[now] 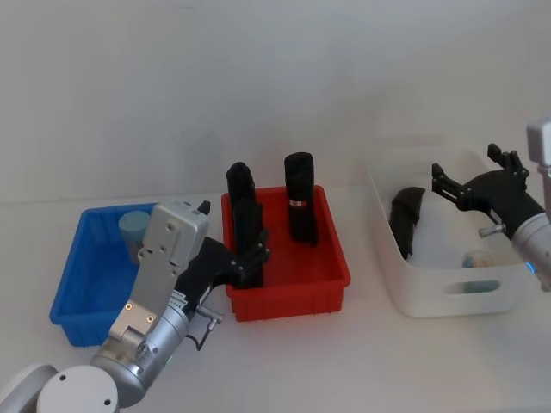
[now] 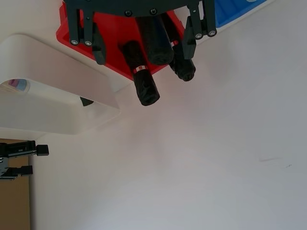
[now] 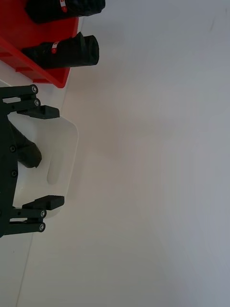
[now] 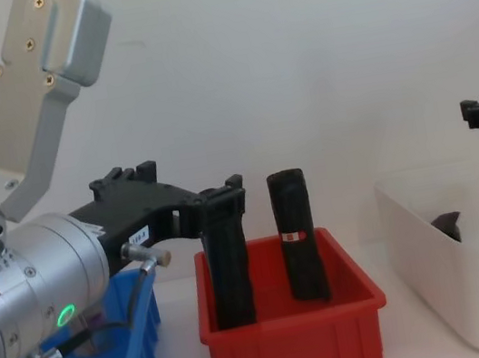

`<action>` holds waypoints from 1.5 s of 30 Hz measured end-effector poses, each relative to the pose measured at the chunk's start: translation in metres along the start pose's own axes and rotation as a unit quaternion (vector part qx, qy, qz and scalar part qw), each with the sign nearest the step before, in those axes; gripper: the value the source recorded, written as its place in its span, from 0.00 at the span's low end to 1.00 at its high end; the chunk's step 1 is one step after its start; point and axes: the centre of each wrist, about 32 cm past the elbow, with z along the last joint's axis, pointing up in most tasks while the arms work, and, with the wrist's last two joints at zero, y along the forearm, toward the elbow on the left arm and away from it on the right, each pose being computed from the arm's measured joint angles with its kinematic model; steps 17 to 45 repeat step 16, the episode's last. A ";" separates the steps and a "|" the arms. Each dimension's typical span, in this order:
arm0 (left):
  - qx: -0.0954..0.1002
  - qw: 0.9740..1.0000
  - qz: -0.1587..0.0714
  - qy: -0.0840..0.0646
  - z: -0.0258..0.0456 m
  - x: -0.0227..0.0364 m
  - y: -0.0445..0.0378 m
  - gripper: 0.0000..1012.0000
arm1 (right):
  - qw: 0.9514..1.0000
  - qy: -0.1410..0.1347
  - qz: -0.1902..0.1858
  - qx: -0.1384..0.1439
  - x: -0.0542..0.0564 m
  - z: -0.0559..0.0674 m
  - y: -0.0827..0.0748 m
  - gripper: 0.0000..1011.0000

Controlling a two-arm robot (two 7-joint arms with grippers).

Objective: Pick the cotton swabs from the blue box and place them into the white box.

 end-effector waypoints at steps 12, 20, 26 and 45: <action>0.000 1.000 0.000 0.000 0.0000 0.0000 0.0000 0.99 | 1.000 0.000 -0.001 -0.001 0.001 -0.001 0.000 0.99; 0.000 1.000 0.000 0.000 0.0000 0.0000 0.0000 0.99 | 1.000 0.000 -0.002 -0.001 0.001 -0.001 -0.001 0.99; 0.000 1.000 0.000 0.000 0.0000 0.0000 0.0000 0.99 | 1.000 0.000 -0.002 -0.001 0.001 -0.001 -0.001 0.99; 0.000 1.000 0.000 0.000 0.0000 0.0000 0.0000 0.99 | 1.000 0.000 -0.002 -0.001 0.001 -0.001 -0.001 0.99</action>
